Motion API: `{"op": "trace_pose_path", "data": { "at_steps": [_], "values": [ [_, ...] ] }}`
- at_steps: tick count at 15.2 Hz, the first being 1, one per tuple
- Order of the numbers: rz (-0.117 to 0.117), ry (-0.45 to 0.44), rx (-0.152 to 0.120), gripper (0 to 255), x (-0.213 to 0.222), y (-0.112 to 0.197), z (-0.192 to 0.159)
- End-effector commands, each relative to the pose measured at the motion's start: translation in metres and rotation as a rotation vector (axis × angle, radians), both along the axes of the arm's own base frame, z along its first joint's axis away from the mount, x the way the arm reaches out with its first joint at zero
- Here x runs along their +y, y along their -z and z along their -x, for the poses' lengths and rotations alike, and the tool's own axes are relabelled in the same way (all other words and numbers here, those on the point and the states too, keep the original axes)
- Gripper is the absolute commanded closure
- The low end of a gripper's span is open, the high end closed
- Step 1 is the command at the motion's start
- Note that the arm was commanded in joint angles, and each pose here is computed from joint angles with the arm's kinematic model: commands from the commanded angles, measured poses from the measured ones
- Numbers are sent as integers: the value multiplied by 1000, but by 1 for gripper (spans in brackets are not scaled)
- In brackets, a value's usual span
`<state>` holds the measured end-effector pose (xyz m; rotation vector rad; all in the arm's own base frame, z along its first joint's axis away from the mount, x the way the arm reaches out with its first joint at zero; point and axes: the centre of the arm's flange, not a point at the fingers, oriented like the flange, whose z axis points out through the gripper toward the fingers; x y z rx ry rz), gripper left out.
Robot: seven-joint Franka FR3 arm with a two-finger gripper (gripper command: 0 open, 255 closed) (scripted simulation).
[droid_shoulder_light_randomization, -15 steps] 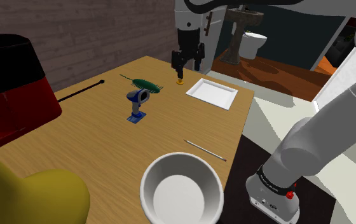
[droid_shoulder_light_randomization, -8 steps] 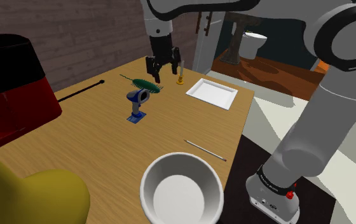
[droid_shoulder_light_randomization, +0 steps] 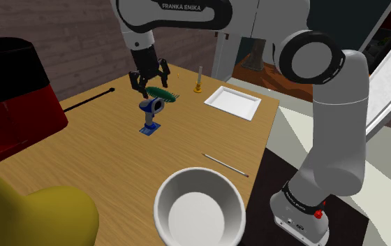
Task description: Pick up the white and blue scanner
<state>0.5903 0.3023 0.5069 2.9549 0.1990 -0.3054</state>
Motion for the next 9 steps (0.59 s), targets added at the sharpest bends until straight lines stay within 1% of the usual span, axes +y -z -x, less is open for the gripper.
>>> {"op": "trace_pose_path", "data": {
  "at_steps": [1, 2, 9],
  "values": [
    [8, -11, 13, 0, 22, 12, -16],
    [10, -15, 16, 0, 29, 15, -21],
    [10, -15, 16, 0, 29, 52, -21]
  ]
}}
